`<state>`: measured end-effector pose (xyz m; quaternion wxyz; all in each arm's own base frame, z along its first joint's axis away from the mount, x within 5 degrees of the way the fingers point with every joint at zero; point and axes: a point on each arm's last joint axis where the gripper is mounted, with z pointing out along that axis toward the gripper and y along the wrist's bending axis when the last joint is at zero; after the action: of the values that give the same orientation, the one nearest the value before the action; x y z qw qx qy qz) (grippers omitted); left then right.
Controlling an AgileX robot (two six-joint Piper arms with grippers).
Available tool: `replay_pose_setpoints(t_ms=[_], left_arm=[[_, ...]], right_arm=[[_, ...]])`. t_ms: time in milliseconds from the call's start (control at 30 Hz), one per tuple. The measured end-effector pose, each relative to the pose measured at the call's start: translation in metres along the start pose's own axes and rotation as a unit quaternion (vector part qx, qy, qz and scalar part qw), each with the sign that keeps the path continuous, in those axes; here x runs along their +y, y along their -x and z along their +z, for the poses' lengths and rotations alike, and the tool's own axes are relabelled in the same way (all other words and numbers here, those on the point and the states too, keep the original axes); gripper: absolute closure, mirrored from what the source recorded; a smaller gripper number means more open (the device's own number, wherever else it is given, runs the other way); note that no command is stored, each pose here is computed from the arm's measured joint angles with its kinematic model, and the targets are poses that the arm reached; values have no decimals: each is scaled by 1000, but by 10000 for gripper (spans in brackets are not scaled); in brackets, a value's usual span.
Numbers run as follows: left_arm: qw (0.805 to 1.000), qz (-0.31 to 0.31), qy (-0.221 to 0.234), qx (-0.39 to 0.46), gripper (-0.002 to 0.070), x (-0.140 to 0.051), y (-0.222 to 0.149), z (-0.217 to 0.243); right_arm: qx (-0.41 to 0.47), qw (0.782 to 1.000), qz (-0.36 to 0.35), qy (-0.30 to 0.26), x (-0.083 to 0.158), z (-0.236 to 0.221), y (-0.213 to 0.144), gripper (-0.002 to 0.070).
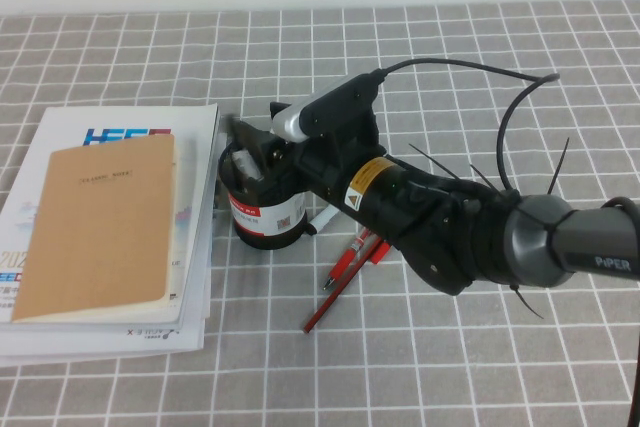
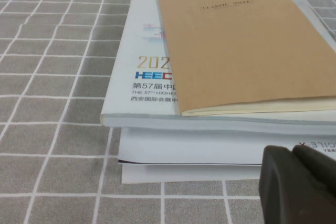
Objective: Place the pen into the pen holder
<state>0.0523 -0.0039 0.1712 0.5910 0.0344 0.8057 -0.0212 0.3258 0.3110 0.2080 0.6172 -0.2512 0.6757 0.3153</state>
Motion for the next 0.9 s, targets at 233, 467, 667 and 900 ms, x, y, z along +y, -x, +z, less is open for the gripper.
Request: replay_pose_setpoints(t_ms=[233,467,667,900], left_arm=[[1000,0,0,0,680,0,0,0],[1000,0,0,0,680,0,0,0],[1000,0,0,0,680,0,0,0],[1000,0,0,0,680,0,0,0]], right_arm=[[-1,1000,3,-6,1,-6,18,389],[-14,1000,5,3,15,-59,85,659],[-20,1000,19,7,24,-140,101,686],[-56,998,-29,14,35,-240,120,688]])
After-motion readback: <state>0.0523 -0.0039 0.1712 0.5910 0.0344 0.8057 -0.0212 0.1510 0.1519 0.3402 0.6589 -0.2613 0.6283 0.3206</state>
